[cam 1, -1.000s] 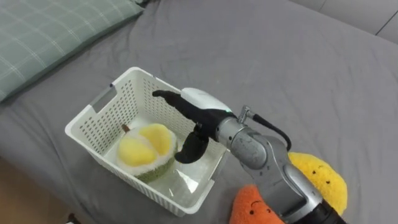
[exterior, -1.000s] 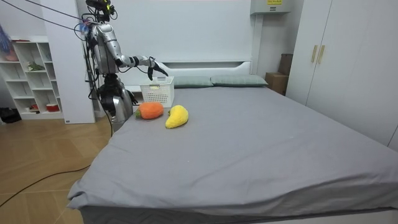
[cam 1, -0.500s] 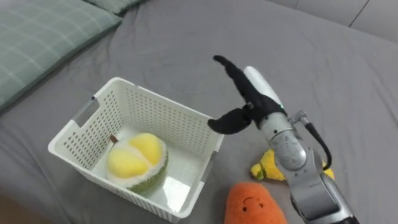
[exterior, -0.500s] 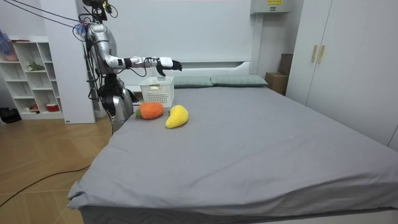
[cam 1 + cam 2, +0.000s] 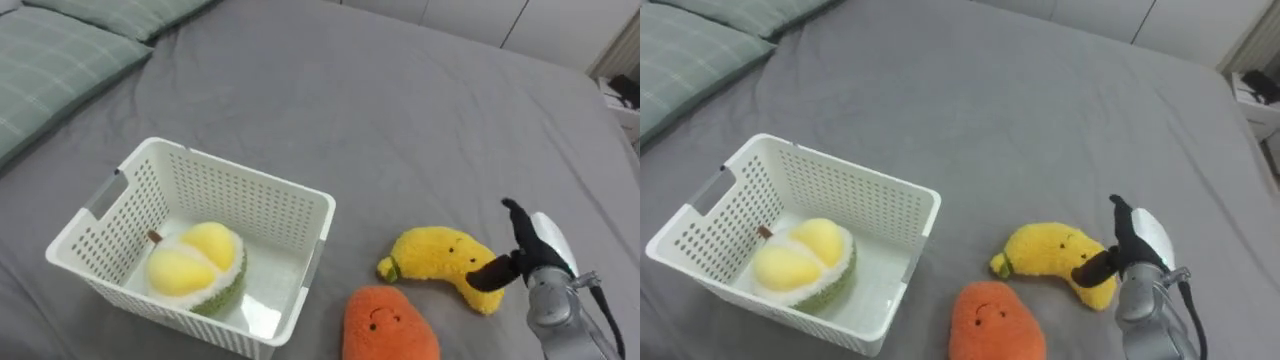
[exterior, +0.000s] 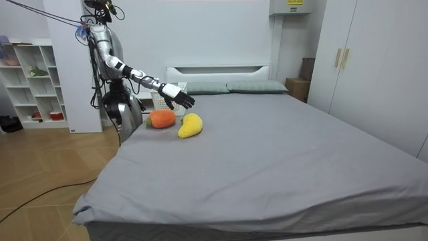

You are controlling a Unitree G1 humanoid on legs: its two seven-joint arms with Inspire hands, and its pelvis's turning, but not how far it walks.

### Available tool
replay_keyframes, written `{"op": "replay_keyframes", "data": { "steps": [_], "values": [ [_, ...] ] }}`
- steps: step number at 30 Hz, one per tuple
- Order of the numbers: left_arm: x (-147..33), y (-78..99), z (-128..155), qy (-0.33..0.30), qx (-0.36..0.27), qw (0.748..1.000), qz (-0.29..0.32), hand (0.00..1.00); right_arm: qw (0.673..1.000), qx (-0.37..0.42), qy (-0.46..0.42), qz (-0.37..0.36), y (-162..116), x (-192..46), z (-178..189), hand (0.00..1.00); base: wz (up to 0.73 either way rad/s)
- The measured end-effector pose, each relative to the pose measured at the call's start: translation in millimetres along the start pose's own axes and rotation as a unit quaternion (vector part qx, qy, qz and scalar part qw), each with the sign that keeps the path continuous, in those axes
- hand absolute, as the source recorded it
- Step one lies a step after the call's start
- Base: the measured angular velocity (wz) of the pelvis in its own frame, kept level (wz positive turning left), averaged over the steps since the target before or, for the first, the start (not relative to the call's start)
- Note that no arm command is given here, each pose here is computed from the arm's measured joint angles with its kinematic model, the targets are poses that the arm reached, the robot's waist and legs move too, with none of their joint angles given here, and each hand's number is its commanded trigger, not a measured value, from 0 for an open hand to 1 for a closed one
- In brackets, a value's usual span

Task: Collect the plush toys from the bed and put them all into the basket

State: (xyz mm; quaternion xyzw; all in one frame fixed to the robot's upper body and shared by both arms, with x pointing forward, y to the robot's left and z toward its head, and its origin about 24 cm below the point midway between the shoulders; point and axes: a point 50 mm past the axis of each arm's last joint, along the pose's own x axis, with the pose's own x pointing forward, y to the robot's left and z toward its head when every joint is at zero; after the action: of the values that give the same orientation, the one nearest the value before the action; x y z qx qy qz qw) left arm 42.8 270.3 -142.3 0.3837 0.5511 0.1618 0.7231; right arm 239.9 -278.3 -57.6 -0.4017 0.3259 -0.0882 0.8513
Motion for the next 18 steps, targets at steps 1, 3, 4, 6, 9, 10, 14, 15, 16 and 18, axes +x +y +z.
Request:
{"op": "replay_keyframes", "data": {
  "steps": [1, 3, 4, 6, 9, 10, 14, 15, 16, 18],
  "values": [
    [0.5, 0.6, 1.5, -0.003, 0.002, 1.0, 0.001, 0.0, 1.0, -0.007, 0.018, 0.0, -3.4, 4.4, -4.6, 0.0, 0.03],
    [2.8, 3.6, 6.9, -0.013, 0.006, 1.0, 0.004, 0.0, 0.999, -0.015, 0.036, -0.007, -8.2, 8.7, -7.9, 0.0, 0.06],
    [4.2, 5.7, 9.9, -0.02, 0.011, 1.0, 0.006, 0.0, 0.999, -0.017, 0.042, -0.013, -11.4, 10.5, -8.3, 0.0, 0.09],
    [6.4, 8.7, 13.9, -0.027, 0.015, 0.999, 0.008, 0.0, 0.998, -0.016, 0.053, -0.016, -14.0, 13.2, -10.9, 0.0, 0.18],
    [7.7, 9.6, 23.6, -0.042, 0.01, 0.999, 0.006, 0.0, 0.997, -0.013, 0.082, -0.006, -14.5, 14.9, -19.5, 0.0, 0.09],
    [7.6, 8.5, 26.5, -0.047, 0.011, 0.999, 0.003, 0.0, 0.996, -0.012, 0.088, -0.004, -15.1, 15.9, -20.1, 0.0, 0.08],
    [9.5, 10.8, 39.5, -0.058, -0.013, 0.998, 0.003, 0.0, 0.996, -0.011, 0.092, -0.01, -21.0, 19.5, -17.2, 0.0, 0.08],
    [9.8, 11.3, 41.9, -0.061, -0.015, 0.998, 0.003, 0.0, 0.995, -0.011, 0.094, -0.014, -21.9, 19.8, -17.2, 0.0, 0.12],
    [10.5, 12.4, 46.6, -0.065, -0.022, 0.998, 0.004, 0.0, 0.995, -0.01, 0.096, -0.02, -23.2, 20.1, -17.4, 0.0, 0.1],
    [10.9, 12.8, 53.6, -0.072, -0.037, 0.997, 0.005, 0.0, 0.995, -0.011, 0.095, -0.029, -25.6, 21.4, -15.0, 0.0, 0.06]
  ]
}}
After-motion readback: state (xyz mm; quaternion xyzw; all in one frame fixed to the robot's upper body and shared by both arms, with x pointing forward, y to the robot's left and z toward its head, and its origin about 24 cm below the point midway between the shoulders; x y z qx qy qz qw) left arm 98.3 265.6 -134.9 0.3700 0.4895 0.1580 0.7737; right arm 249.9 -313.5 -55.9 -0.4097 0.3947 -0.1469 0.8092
